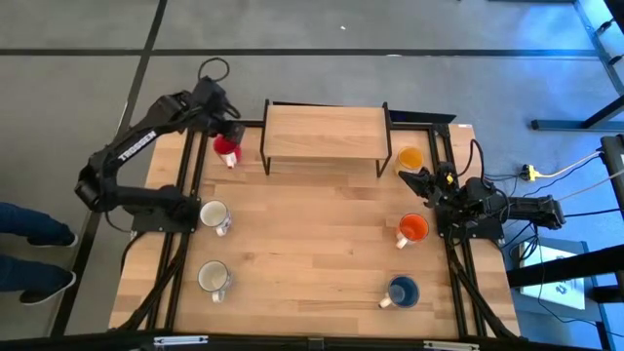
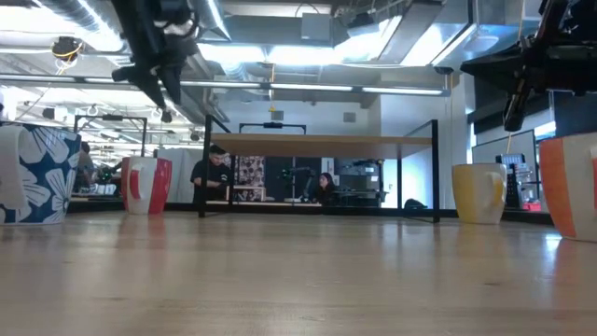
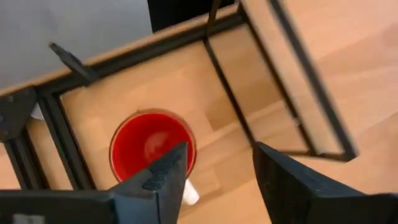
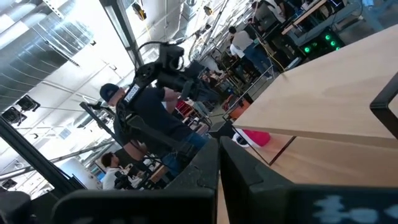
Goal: Place coffee mugs
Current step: Put the red cup on the shelf
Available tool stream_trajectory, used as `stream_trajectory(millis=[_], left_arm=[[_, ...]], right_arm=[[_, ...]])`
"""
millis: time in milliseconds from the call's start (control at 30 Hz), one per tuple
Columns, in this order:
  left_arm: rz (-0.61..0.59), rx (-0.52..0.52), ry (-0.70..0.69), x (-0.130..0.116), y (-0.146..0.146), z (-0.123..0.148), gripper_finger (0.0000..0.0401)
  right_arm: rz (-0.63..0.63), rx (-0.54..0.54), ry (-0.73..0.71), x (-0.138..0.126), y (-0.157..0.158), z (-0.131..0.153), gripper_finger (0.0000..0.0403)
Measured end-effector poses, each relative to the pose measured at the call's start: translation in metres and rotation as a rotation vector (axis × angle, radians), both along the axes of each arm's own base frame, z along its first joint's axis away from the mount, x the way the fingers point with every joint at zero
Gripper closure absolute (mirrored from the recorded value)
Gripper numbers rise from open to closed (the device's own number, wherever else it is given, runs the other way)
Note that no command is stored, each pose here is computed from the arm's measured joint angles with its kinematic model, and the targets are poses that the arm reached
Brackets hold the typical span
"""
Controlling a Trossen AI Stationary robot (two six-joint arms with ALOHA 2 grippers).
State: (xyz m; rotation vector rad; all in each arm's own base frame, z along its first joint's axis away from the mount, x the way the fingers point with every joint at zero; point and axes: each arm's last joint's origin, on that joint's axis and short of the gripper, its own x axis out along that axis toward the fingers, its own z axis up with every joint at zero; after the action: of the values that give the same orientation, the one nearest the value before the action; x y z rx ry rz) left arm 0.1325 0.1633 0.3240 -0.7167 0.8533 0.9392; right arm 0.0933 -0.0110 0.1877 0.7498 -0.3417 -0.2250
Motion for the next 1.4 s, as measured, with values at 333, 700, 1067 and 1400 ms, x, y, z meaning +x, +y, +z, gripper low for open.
stream_trajectory(millis=[333,700,1067,1400], left_arm=[[-0.059,-0.135,0.158,0.009,0.019,-0.029,0.0212],[-0.107,-0.242,0.244,0.025,0.04,-0.062,0.0215],[-0.096,-0.25,0.295,0.031,0.05,-0.086,0.0215],[-0.096,-0.254,0.299,0.035,0.042,-0.106,0.022]], right_arm=[[-0.007,0.002,0.002,0.0,0.0,0.0,0.0398],[-0.007,0.002,0.012,0.0,0.0,-0.001,0.0398],[-0.023,0.006,0.032,0.0,-0.001,-0.003,0.0398],[-0.025,0.004,0.033,0.0,-0.001,-0.003,0.0398]])
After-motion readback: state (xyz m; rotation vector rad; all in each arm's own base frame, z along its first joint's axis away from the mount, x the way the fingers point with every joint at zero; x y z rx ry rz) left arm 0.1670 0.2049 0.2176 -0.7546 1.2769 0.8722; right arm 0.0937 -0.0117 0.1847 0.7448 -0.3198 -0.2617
